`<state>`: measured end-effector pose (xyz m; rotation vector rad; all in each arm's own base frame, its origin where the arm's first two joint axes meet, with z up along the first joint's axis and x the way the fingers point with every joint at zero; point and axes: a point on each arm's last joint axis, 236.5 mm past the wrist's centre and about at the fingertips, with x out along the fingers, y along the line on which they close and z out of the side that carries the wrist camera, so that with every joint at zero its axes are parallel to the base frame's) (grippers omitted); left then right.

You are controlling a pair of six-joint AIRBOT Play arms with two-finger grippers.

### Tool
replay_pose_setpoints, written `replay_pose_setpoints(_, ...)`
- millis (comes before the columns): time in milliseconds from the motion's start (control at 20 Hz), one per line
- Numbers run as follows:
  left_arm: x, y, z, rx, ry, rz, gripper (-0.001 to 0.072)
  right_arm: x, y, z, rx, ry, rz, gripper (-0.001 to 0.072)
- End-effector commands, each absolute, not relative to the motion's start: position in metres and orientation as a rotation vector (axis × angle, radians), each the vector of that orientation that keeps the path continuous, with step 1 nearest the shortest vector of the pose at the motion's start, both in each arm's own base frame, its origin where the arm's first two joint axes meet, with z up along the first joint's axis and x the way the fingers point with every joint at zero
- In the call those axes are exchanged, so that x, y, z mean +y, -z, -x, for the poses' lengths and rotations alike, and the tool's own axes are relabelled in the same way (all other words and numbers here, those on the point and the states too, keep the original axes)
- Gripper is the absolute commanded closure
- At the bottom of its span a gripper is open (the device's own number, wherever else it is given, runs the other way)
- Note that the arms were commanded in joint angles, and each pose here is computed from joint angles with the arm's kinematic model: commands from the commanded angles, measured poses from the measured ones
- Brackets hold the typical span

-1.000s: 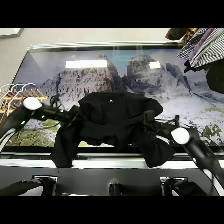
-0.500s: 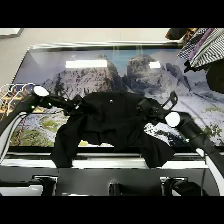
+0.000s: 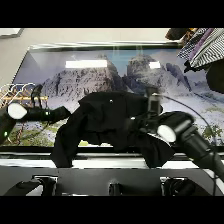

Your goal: Fold the clothes and pants, and hang the long-sleeved shirts on hangers.

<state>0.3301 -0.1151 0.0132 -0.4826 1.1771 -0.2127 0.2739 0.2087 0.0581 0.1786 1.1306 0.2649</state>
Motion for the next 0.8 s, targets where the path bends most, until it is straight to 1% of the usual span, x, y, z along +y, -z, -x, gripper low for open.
replay_pose_setpoints(0, -0.122, 0.000, -0.301, 1.152, 0.230, 0.466, 0.0089, 0.239, -0.028, -0.258, 1.174, -0.285, -0.063, 0.0197)
replay_pose_setpoints(50, -0.127, 0.004, -0.296, 1.165, 0.243, 0.457, 0.0089, 0.245, -0.018, -0.253, 1.200, -0.287, -0.042, 0.0153)
replay_pose_setpoints(250, -0.142, 0.002, -0.296, 1.142, 0.283, 0.429, 0.0089, 0.261, 0.002, -0.241, 1.242, -0.296, -0.008, 0.0153)
replay_pose_setpoints(500, -0.146, 0.005, -0.301, 1.134, 0.283, 0.429, 0.0089, 0.269, 0.020, -0.248, 1.251, -0.278, -0.015, 0.0160)
replay_pose_setpoints(600, -0.146, 0.008, -0.300, 1.141, 0.282, 0.429, 0.0089, 0.262, 0.030, -0.250, 1.265, -0.243, 0.020, 0.0190)
replay_pose_setpoints(650, -0.146, 0.009, -0.300, 1.144, 0.281, 0.429, 0.0089, 0.255, 0.035, -0.253, 1.263, -0.206, 0.041, 0.0296)
replay_pose_setpoints(700, -0.147, 0.010, -0.299, 1.149, 0.282, 0.429, 0.0089, 0.248, 0.036, -0.257, 1.255, -0.167, 0.046, 0.0505)
replay_pose_setpoints(750, -0.149, 0.010, -0.297, 1.155, 0.291, 0.423, 0.0089, 0.243, 0.032, -0.261, 1.241, -0.129, 0.037, 0.0646)
